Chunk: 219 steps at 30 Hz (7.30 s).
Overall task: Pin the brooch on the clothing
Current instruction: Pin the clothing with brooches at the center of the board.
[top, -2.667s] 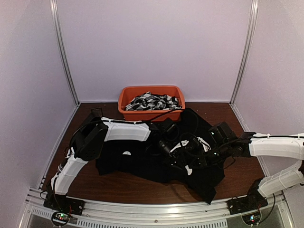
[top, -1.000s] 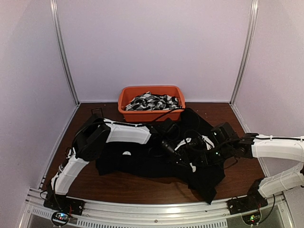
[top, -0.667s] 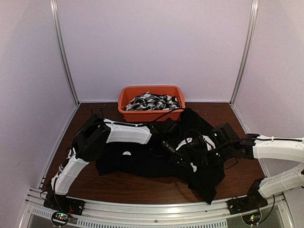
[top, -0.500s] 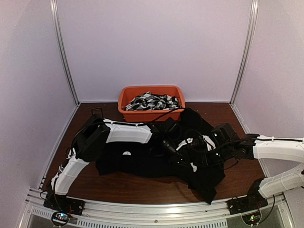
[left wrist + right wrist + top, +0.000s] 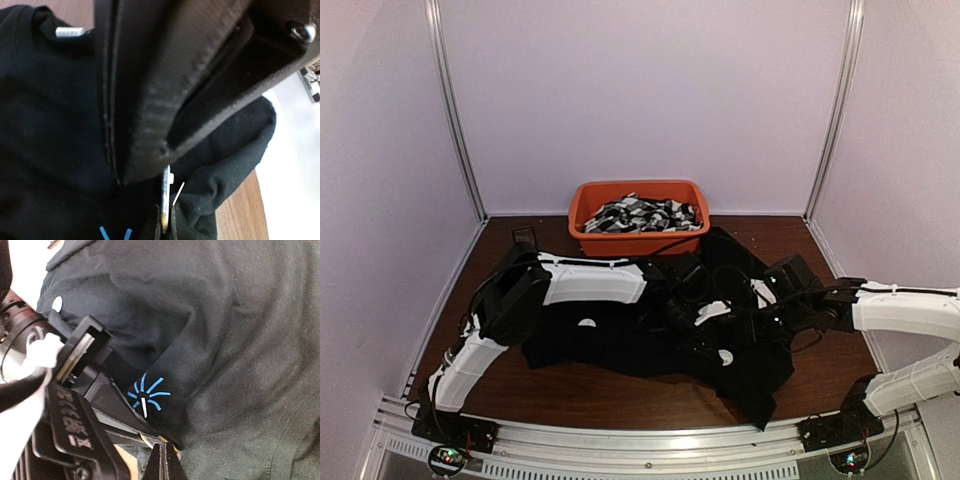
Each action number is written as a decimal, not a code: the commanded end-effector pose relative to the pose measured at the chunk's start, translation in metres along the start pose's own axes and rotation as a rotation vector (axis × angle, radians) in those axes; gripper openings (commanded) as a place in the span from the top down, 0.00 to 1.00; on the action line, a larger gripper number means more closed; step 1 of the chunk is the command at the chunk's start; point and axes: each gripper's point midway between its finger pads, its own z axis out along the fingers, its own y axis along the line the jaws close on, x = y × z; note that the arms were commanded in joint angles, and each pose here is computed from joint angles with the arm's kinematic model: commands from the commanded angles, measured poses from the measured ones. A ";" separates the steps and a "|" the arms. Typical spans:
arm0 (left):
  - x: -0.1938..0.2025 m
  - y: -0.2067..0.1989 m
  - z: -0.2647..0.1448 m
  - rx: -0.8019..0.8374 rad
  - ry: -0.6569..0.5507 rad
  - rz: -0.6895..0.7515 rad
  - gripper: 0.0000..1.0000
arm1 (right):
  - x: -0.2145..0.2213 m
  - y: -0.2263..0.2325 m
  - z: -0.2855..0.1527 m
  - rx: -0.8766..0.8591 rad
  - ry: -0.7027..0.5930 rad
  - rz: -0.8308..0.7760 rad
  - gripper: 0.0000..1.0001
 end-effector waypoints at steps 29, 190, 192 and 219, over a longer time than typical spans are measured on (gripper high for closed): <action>-0.081 -0.053 -0.048 0.101 -0.345 0.105 1.00 | -0.019 0.041 -0.089 -0.321 -0.546 -0.353 0.46; -0.065 -0.106 -0.073 0.329 -0.456 0.137 0.79 | 0.011 0.069 -0.047 -0.385 -0.225 -0.255 1.00; -0.066 -0.106 -0.073 0.335 -0.464 0.133 0.81 | 0.010 0.069 -0.048 -0.388 -0.227 -0.253 1.00; -0.065 -0.103 -0.074 0.385 -0.530 0.064 0.85 | 0.013 0.066 -0.046 -0.385 -0.225 -0.254 1.00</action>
